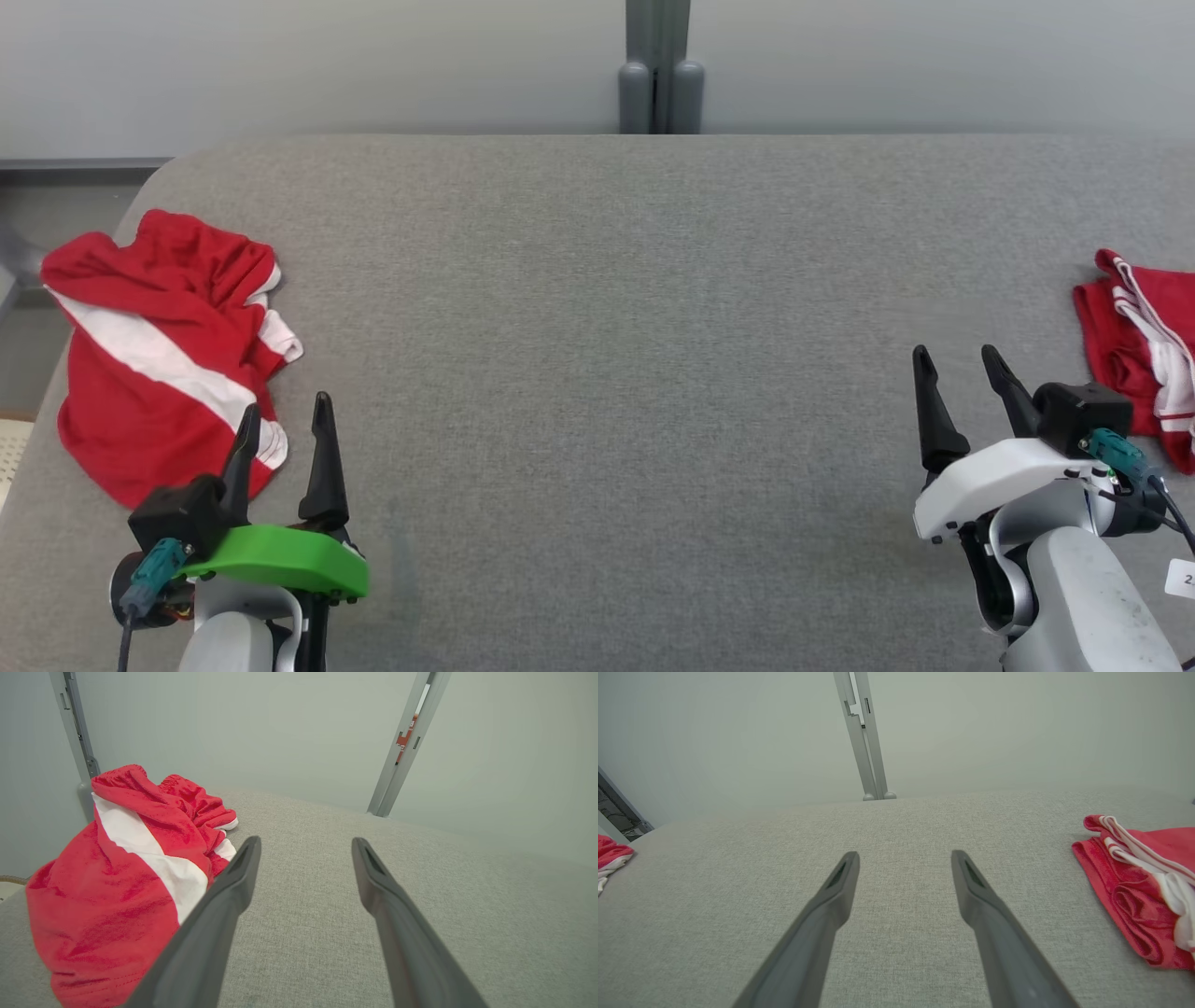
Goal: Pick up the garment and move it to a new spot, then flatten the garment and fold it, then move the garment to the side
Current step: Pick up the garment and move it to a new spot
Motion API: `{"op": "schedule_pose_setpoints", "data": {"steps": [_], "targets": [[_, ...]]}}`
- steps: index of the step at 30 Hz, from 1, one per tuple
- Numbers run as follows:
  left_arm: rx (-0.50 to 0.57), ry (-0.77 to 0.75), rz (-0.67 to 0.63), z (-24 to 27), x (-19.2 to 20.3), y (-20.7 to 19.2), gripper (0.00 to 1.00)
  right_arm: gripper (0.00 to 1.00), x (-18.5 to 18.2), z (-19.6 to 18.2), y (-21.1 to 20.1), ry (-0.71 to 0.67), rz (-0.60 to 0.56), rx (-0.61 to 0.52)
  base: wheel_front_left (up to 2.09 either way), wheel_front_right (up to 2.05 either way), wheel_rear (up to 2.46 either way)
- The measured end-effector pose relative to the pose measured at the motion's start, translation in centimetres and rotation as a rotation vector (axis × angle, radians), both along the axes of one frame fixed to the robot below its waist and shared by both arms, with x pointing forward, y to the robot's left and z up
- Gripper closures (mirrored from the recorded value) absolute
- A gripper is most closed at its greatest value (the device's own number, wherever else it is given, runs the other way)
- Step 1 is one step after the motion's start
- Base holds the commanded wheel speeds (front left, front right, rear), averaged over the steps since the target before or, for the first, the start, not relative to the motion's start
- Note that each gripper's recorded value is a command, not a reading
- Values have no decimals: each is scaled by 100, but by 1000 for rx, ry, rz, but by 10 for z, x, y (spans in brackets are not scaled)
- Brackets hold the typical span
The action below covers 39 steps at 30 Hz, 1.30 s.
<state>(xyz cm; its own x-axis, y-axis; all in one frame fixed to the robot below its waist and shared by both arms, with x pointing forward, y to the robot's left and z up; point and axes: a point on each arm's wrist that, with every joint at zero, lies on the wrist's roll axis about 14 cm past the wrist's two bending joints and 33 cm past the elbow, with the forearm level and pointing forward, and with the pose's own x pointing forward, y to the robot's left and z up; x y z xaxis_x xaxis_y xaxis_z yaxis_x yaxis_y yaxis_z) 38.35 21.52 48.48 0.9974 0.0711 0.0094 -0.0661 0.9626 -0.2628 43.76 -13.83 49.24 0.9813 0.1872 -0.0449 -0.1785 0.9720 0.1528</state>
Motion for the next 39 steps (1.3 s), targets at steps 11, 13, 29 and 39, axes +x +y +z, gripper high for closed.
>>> {"op": "schedule_pose_setpoints", "data": {"steps": [11, 13, 29, 39], "targets": [[5, 4, 168, 0, -35, 54, 0, 0, 14, -3, 58, 9, 144, 7, 0, 0, 0], [4, -3, 233, 3, -51, 73, 0, 0, 14, -7, 81, 26, 205, 7, 0, 0, 0], [15, 11, 381, 0, -94, 113, 0, 0, 17, -8, 123, 28, 305, 18, 0, 0, 0], [-4, 50, 354, -12, -82, 105, 0, 0, 14, 2, 124, -2, 317, 19, 0, 0, 0]]}}
